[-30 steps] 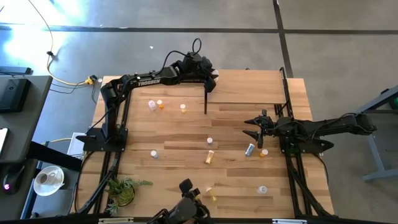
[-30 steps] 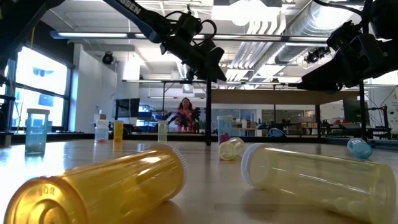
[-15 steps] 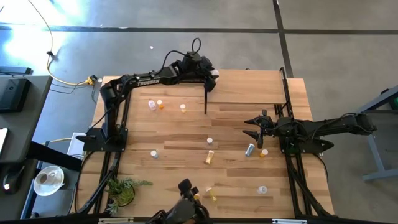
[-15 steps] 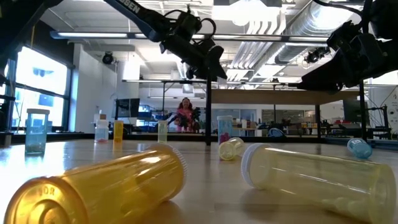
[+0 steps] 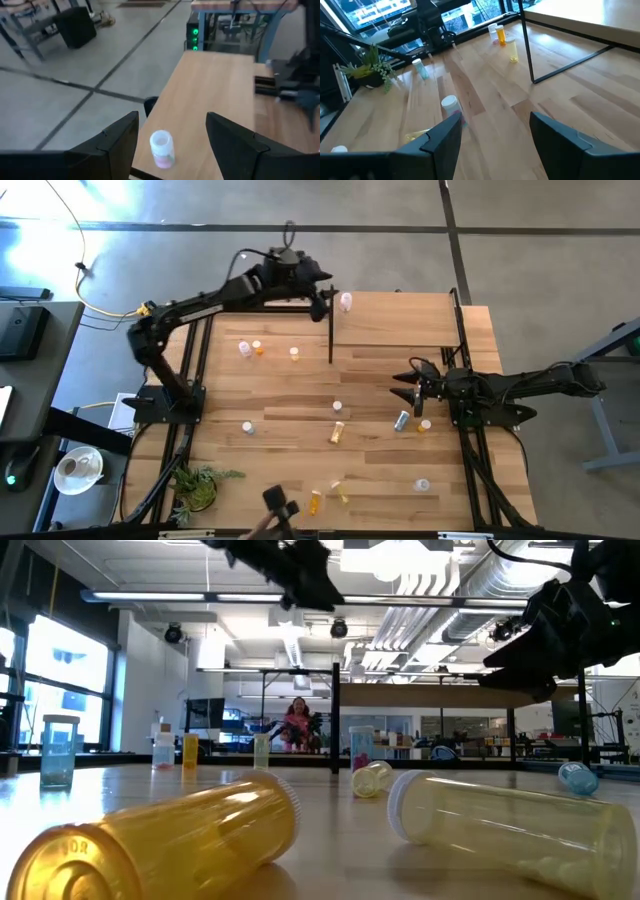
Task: Pick and place medicine bottles onto shelf by color
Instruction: Put the middle blue pill bottle on the shelf
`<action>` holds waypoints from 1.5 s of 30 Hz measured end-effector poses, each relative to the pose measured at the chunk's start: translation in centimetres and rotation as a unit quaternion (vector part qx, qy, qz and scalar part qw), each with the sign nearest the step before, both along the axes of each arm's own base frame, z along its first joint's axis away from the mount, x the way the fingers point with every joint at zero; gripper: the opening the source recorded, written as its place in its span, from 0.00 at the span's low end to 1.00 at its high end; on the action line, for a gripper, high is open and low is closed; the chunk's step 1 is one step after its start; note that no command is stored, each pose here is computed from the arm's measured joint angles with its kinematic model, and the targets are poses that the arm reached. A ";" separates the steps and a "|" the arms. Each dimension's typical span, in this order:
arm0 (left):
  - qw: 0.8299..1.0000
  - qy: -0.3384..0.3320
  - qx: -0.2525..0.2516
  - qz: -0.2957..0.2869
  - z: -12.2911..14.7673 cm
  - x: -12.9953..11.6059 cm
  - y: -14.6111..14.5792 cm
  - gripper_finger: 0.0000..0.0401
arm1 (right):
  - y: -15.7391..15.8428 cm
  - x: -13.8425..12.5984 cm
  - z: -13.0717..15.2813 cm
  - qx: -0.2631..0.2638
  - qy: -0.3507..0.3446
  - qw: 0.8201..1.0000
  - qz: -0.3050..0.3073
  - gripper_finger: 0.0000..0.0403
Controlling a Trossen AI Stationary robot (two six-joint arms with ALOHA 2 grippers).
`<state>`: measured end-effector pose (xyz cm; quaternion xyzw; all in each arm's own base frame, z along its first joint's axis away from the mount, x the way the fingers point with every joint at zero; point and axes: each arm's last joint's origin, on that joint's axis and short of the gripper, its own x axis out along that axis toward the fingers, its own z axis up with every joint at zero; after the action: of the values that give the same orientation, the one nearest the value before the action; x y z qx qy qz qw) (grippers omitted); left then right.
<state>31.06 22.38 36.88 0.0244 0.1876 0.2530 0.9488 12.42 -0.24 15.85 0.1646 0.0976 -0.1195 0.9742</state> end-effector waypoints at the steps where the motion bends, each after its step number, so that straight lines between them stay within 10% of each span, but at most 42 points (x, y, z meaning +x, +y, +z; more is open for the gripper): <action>1: 1.000 -0.002 0.006 -0.003 0.8 -0.6 -0.6 0.56 | 0.0 0.0 0.0 0.003 -0.001 1.000 -0.001 0.56; 13: 0.998 -0.016 0.033 -0.051 6.4 -6.6 -7.5 0.56 | -0.1 0.1 0.7 0.017 -0.043 0.999 -0.016 0.56; 29: 0.995 -0.059 -0.043 -0.068 -5.3 -9.1 -10.2 0.56 | 0.0 0.8 5.5 -0.021 -0.097 0.995 -0.010 0.56; 45: 0.990 -0.043 -0.094 -0.095 -13.0 -9.8 -13.0 0.56 | 0.2 6.2 10.0 -0.079 0.050 0.995 0.025 0.56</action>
<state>21.22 9.42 23.89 -0.0578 0.1663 0.1437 0.9738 18.66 0.00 25.90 0.0783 0.1408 -0.1101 0.9808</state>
